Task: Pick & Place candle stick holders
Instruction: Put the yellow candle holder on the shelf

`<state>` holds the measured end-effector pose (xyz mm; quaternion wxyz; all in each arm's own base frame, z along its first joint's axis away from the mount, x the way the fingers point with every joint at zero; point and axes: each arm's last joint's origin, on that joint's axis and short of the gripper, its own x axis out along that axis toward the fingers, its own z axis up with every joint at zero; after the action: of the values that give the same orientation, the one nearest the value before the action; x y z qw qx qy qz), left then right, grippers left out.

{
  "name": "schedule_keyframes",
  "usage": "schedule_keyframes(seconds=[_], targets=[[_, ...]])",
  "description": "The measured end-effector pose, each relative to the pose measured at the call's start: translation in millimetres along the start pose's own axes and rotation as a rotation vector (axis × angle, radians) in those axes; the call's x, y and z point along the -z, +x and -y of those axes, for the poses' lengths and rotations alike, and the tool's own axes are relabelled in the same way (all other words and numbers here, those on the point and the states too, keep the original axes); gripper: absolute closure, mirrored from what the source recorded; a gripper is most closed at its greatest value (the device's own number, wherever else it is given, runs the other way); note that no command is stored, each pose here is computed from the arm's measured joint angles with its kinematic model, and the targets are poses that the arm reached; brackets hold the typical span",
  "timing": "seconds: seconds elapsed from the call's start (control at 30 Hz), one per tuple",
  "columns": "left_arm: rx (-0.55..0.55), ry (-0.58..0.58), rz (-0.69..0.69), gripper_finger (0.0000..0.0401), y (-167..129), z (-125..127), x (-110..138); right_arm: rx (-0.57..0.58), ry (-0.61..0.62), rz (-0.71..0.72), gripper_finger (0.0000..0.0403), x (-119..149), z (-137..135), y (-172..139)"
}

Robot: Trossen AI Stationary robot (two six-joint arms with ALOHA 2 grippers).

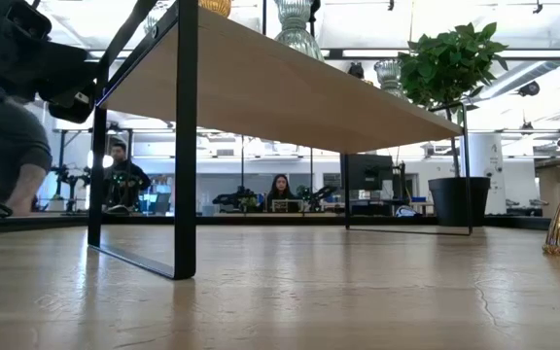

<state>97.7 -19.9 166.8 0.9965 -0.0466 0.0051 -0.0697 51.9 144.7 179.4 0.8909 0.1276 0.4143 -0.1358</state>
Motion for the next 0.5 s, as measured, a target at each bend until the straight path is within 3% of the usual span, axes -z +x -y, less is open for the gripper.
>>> schedule_keyframes(seconds=[0.3,0.5], targets=[[0.0,0.0,0.0,0.0281,0.0,0.0,0.0,-0.086,0.092,0.091,0.0259,32.0,9.6,49.8],[0.0,0.0,0.0,0.0281,0.0,0.0,0.0,-0.159,0.033,0.142,0.0222,40.5,10.4,62.4]])
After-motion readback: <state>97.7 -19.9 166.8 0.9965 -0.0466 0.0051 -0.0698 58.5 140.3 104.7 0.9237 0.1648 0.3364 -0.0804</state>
